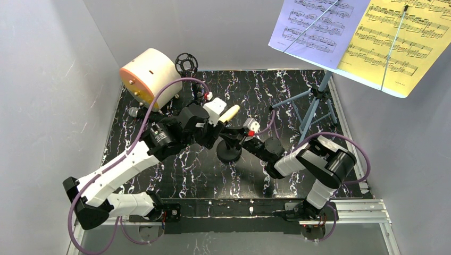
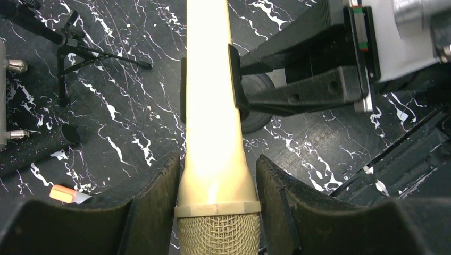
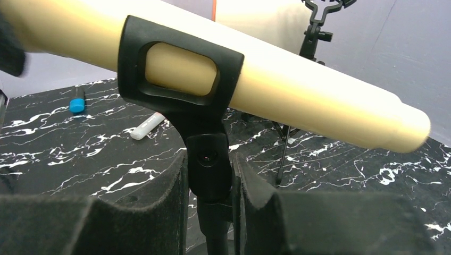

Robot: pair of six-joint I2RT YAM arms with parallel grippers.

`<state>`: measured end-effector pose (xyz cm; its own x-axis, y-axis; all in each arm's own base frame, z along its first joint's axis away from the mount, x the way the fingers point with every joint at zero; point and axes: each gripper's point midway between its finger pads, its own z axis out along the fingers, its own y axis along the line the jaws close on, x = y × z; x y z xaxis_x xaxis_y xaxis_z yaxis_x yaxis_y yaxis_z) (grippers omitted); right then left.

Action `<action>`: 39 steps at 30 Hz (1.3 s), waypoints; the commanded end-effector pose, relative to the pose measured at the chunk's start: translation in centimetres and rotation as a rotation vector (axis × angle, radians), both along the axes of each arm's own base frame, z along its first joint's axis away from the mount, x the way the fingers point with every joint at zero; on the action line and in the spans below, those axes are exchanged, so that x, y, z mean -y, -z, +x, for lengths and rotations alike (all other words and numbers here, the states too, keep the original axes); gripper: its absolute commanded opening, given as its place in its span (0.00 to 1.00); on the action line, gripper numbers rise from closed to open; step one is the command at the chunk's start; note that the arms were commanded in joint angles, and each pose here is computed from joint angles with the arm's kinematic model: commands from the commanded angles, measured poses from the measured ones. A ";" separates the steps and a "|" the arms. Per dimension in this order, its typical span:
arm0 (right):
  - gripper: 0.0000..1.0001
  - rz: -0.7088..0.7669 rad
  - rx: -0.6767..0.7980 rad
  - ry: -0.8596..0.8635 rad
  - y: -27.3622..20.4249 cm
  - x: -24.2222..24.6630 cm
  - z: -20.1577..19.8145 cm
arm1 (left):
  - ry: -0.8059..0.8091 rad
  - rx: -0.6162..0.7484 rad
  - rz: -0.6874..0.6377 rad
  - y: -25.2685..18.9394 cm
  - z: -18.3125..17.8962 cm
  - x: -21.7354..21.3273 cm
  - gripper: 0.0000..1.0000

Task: Pack up the instrument practice props
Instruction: Remove the microphone from the microphone stand, then place the microphone at the center of the board.

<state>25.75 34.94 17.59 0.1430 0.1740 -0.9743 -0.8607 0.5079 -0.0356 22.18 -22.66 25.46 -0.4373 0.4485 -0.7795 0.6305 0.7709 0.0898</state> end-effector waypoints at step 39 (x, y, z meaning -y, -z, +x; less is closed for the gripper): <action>0.66 -0.192 -0.148 0.210 4.6 7.0 4.3 | -0.065 0.030 -0.059 -2.7 -4.2 -6.5 0.00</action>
